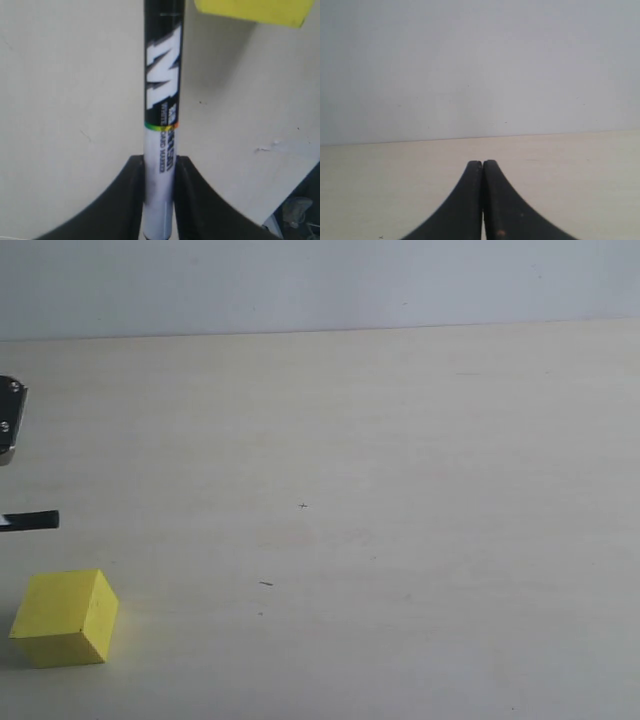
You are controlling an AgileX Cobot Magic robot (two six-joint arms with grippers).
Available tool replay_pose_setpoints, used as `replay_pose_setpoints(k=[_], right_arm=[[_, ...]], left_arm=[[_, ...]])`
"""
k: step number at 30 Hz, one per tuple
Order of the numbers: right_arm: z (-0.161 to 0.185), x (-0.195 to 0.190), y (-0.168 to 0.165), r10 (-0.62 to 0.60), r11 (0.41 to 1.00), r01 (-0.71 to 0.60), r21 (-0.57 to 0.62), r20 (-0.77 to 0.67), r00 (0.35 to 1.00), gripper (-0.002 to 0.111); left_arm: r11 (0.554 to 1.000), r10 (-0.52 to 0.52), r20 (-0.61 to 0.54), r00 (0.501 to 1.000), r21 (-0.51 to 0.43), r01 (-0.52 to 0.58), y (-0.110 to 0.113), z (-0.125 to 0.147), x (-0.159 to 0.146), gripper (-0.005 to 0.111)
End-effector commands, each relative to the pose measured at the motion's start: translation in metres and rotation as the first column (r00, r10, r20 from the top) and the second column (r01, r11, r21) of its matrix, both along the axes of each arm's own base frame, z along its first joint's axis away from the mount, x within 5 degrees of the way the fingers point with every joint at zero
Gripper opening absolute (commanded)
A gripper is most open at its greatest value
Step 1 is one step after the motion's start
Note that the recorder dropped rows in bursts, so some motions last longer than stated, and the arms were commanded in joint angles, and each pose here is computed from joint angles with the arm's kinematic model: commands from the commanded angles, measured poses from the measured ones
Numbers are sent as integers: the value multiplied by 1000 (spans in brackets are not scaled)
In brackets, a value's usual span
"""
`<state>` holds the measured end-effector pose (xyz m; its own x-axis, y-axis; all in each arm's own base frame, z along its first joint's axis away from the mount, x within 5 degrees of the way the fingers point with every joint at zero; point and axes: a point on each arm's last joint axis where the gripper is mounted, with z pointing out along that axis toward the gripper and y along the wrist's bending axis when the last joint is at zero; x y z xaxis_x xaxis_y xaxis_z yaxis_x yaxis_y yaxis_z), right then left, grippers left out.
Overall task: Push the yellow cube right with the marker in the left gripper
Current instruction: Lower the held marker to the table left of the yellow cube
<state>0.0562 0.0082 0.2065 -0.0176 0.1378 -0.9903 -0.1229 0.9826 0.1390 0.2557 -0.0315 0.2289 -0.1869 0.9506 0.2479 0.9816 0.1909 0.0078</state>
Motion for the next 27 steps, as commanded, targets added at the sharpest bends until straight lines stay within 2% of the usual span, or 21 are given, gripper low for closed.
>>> replay_pose_setpoints(k=[1, 4, 9, 13, 20, 27], right_arm=[[-1, 0, 0, -6, 1000, 6, -6, 7, 1000, 0], [-1, 0, 0, -6, 1000, 6, -6, 7, 1000, 0], [-1, 0, 0, -6, 1000, 6, -6, 7, 1000, 0], [-1, 0, 0, -6, 1000, 6, -6, 7, 1000, 0], [-1, 0, 0, -6, 1000, 6, -6, 7, 1000, 0], [-1, 0, 0, -6, 1000, 6, -6, 7, 1000, 0]], left_arm=[[998, 61, -11, 998, 20, -61, 25, -2, -2, 0], [989, 146, -4, 989, 30, -146, 42, -2, -2, 0], [984, 168, -13, 986, 69, -166, 61, -3, -4, 0], [999, 14, -124, 992, 42, -9, 68, -23, -19, 0], [999, -47, -10, 999, 14, 47, 67, -42, -17, 0], [995, -95, -7, 995, -21, 95, 64, -57, -22, 0]])
